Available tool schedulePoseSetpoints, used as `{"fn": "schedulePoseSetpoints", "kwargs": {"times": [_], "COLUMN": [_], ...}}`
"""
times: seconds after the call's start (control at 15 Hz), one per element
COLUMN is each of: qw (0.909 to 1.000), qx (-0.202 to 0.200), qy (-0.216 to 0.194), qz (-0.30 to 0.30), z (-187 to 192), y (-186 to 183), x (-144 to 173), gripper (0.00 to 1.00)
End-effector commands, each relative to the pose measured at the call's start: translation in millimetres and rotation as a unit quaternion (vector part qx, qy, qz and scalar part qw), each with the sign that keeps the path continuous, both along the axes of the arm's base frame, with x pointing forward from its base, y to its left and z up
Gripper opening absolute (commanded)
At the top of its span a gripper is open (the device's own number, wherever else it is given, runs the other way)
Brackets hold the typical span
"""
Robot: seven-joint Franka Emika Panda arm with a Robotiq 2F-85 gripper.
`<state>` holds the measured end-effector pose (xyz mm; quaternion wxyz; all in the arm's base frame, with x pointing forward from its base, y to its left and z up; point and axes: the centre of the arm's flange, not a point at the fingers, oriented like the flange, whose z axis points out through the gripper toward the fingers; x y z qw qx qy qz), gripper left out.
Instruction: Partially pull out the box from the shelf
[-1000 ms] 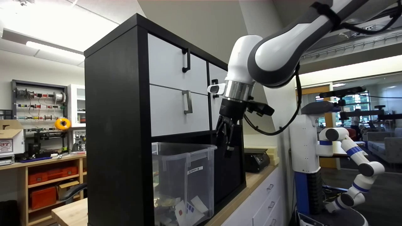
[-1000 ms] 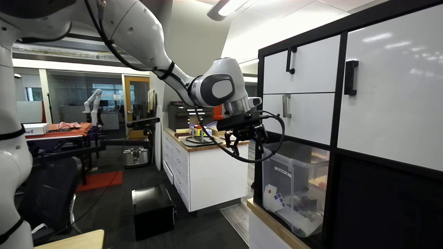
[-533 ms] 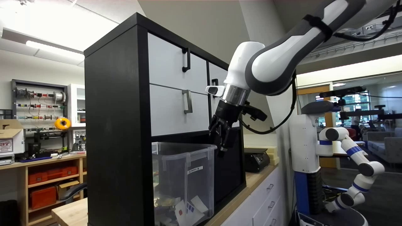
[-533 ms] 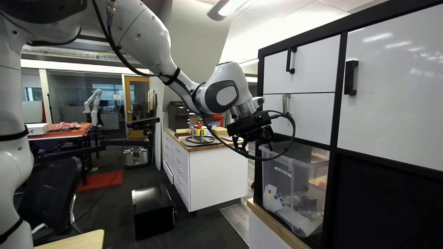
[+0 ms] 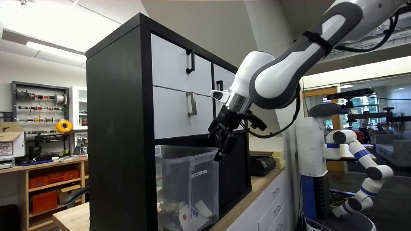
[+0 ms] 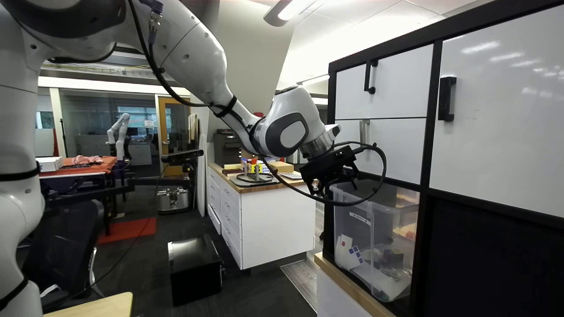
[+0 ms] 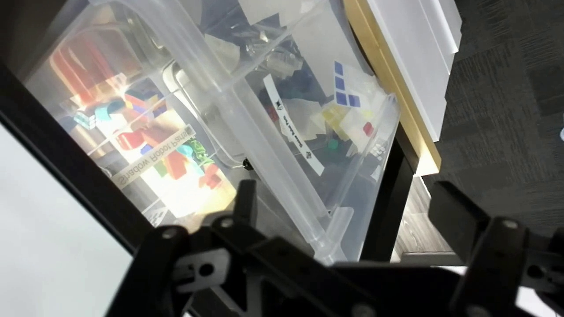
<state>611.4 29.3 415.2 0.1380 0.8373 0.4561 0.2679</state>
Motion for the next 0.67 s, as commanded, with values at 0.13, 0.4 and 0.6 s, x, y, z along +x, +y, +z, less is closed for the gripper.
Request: {"fn": "schedulePoseSetpoints", "kwargs": {"times": [0.13,0.4,0.6], "qw": [0.9996,0.9994,0.9991], "qx": [-0.001,-0.008,-0.016], "qy": [-0.020,-0.014,-0.012], "qz": [0.018,0.029,0.038], "z": [-11,-22,-27], "y": [-7,-3,-2], "x": [17,27,31], "gripper": [1.00,1.00,1.00]}}
